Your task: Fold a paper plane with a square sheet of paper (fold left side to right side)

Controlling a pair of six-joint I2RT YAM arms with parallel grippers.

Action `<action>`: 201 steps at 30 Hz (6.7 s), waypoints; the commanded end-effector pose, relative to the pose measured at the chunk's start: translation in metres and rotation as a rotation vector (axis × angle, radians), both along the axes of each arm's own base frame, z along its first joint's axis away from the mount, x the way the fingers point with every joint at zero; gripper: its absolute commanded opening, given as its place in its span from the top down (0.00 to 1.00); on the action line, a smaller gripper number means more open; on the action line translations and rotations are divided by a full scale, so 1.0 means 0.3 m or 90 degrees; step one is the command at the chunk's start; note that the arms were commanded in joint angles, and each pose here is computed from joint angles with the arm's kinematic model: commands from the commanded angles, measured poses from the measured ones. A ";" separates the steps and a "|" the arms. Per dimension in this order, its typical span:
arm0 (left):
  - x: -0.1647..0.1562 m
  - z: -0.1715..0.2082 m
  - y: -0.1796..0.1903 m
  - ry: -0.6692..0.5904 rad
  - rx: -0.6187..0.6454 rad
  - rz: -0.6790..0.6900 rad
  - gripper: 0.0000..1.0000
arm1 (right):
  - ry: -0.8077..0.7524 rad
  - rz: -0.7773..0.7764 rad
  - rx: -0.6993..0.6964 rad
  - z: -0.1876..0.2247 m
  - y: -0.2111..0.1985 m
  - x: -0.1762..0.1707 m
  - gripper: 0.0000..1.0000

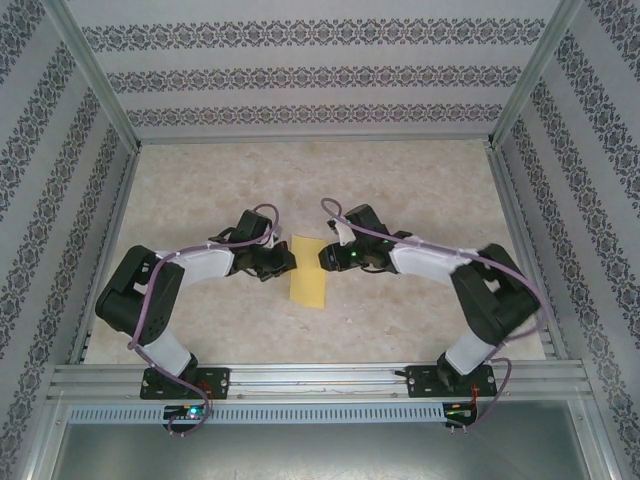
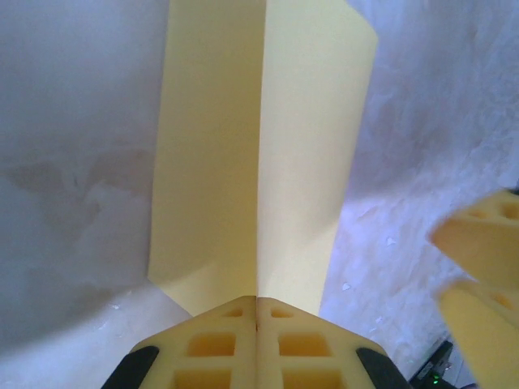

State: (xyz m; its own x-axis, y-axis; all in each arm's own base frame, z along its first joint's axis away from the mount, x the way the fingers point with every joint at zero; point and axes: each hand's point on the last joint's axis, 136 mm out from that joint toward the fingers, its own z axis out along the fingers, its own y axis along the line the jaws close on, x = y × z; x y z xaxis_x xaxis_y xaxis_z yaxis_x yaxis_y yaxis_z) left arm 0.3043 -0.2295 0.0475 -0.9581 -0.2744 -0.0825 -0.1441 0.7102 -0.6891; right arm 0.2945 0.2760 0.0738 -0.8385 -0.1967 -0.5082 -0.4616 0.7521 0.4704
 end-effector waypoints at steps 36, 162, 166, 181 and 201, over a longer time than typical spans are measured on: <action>-0.009 0.041 0.026 0.023 -0.015 0.074 1.00 | -0.412 0.222 -0.240 -0.031 0.271 -0.255 0.51; 0.158 -0.036 -0.116 -0.047 0.120 -0.239 0.88 | 0.118 0.028 -0.038 -0.249 0.068 -0.182 1.00; 0.187 0.030 -0.117 -0.075 0.115 -0.232 0.87 | 0.122 0.026 -0.037 -0.253 0.064 -0.191 0.95; 0.119 -0.018 -0.072 -0.034 0.098 -0.231 0.87 | 0.120 0.033 -0.019 -0.231 0.079 -0.190 0.89; 0.070 -0.177 -0.028 0.034 0.143 -0.233 0.91 | 0.087 0.062 0.026 -0.121 0.141 -0.182 0.99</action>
State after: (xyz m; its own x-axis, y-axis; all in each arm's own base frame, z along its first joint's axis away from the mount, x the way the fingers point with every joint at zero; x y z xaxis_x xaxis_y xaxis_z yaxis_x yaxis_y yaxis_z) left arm 0.3383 -0.2516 0.0185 -0.9894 0.0952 -0.1092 0.1401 0.8212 -0.5531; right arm 0.2412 0.3105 0.0231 -0.8919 -0.2501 -0.3768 -0.4329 0.7131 0.5515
